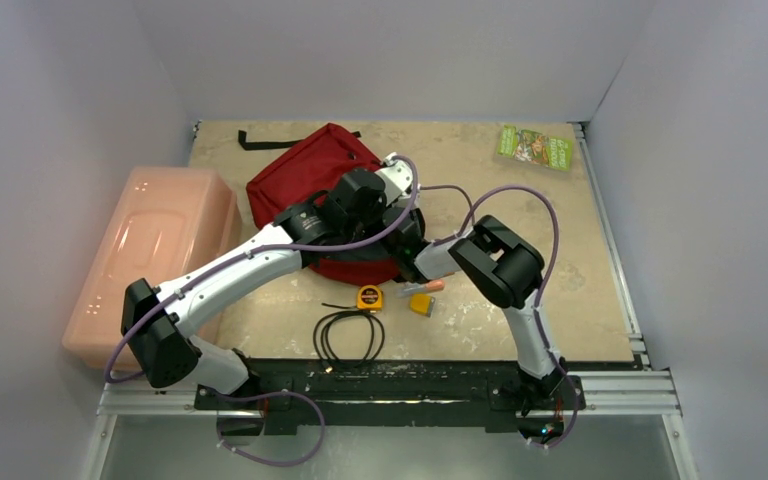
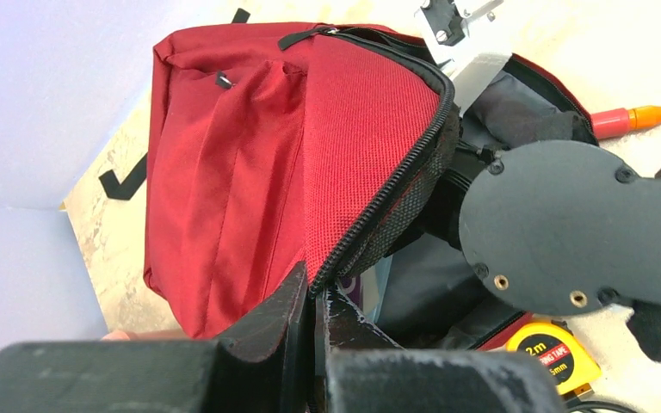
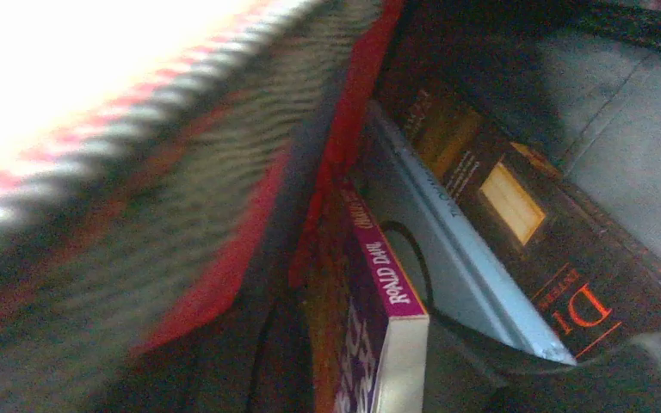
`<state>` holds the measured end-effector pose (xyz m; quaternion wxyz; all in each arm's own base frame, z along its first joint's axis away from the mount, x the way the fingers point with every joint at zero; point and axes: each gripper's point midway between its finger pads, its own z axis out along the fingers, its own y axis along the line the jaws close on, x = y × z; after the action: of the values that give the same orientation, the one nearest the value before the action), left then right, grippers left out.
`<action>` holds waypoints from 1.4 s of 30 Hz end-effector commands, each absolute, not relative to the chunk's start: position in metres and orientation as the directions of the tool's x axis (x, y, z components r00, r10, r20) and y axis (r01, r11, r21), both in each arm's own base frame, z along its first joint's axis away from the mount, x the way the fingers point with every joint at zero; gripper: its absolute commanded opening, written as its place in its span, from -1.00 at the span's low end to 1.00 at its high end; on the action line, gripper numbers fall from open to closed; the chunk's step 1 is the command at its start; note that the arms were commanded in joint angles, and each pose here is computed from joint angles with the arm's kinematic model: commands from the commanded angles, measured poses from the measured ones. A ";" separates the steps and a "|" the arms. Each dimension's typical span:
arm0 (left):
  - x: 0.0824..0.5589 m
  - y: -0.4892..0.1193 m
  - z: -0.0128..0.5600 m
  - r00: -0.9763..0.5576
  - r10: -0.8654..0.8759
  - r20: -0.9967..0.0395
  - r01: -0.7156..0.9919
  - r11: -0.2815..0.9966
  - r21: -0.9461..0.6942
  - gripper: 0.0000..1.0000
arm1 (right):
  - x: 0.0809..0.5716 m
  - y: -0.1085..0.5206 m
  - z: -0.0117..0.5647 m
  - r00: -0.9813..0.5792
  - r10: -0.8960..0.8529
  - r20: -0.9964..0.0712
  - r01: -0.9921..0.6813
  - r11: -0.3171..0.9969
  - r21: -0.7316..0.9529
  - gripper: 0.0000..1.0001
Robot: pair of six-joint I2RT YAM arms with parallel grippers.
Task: Pack the student bag
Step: Place the book in the student bag, then move the book to the center of the board.
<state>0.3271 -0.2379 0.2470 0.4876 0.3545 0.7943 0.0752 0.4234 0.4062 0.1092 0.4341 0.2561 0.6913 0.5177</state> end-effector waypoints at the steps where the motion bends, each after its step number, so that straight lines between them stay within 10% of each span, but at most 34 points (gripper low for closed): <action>1: 0.334 -0.247 0.280 -0.221 0.563 -0.797 0.446 0.785 0.430 -1.00 | 0.428 0.389 0.161 -0.332 0.837 -0.434 -0.198 0.388 0.900 0.44; 8: 0.333 -0.238 0.272 -0.243 0.578 -0.779 0.421 0.786 0.452 -1.00 | 0.380 0.355 0.141 -0.430 0.652 -0.625 -0.182 0.615 0.767 0.76; 18: 0.327 -0.225 0.246 -0.387 0.477 -0.789 0.315 0.873 0.372 -1.00 | 0.303 0.230 0.153 -0.513 0.032 -0.858 -0.214 0.963 0.165 0.87; 25: 0.310 -0.239 0.214 -0.504 0.356 -0.787 0.332 0.921 0.204 -1.00 | 0.363 0.043 0.188 -0.316 0.369 -0.874 0.302 0.912 0.276 0.97; 42: 0.270 -0.301 0.158 -0.697 0.225 -0.681 0.446 0.879 -0.166 -0.99 | 0.563 -0.142 0.151 0.151 0.758 -0.634 0.539 0.475 0.696 0.98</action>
<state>0.2753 -0.2759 0.1509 0.3534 0.1923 0.9099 -0.1014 0.5451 -0.1249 0.1456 0.5597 0.4544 0.6925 0.0256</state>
